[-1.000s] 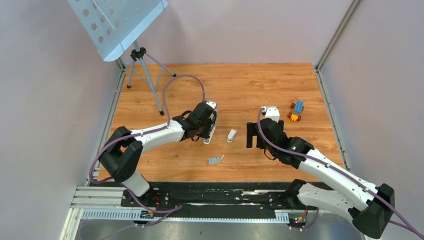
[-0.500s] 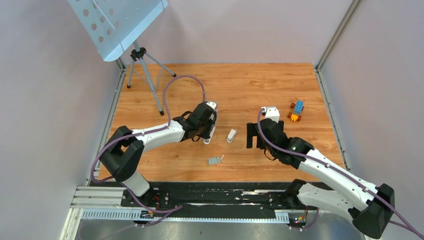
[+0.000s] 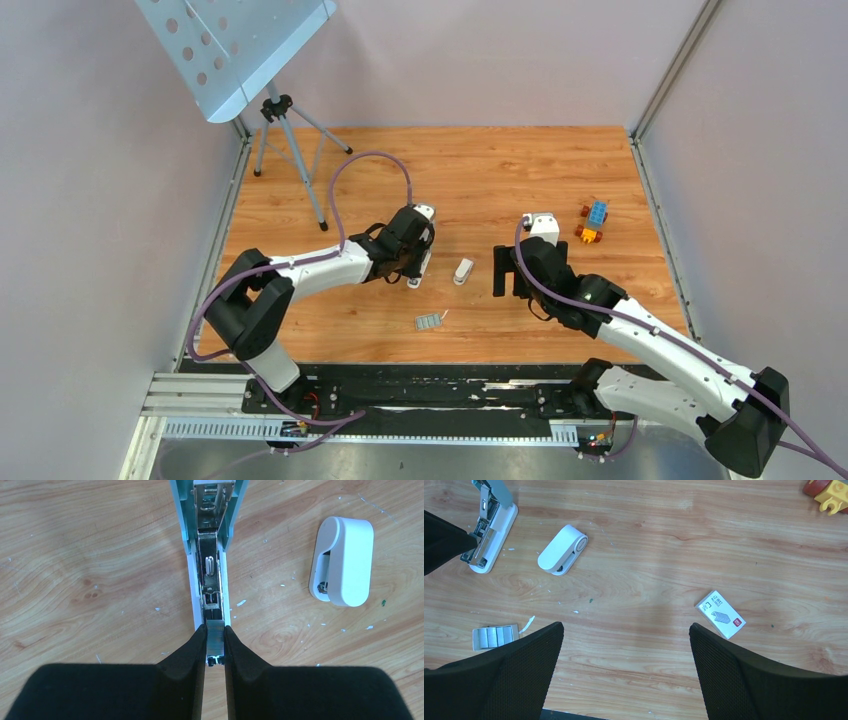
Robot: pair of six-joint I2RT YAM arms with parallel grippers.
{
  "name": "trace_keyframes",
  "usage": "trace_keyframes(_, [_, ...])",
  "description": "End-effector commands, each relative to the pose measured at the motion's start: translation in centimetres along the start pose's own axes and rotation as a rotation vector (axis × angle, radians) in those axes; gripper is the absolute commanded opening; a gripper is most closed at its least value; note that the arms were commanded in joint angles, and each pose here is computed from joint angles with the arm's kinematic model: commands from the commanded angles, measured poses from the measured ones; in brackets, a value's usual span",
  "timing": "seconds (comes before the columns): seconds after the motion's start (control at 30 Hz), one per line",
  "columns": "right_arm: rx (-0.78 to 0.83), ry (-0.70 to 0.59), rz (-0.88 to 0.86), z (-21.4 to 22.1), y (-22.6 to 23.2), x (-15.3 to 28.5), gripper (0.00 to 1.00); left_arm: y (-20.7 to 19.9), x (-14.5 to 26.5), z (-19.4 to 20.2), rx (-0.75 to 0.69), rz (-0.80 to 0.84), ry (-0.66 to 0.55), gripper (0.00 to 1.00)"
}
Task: Load the staples into the stapler
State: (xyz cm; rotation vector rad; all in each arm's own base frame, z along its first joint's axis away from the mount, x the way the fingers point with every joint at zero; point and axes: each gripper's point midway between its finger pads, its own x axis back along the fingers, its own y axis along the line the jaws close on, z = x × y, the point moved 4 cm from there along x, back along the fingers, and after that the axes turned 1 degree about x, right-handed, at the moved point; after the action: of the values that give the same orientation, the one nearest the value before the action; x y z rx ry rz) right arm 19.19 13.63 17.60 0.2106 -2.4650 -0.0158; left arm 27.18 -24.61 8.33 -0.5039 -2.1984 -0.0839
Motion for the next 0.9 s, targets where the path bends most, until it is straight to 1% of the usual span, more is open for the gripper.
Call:
trace_keyframes(0.0, [0.017,-0.009,0.031,0.03,-0.68,-0.1,1.0,-0.22,-0.77,0.7,-0.001,0.003,0.016,0.18])
trace_keyframes(0.87, [0.015,-0.011,0.025,-0.09,-0.62,-0.01,1.0,0.26,-0.55,0.94,0.023,-0.024,-0.002,0.18])
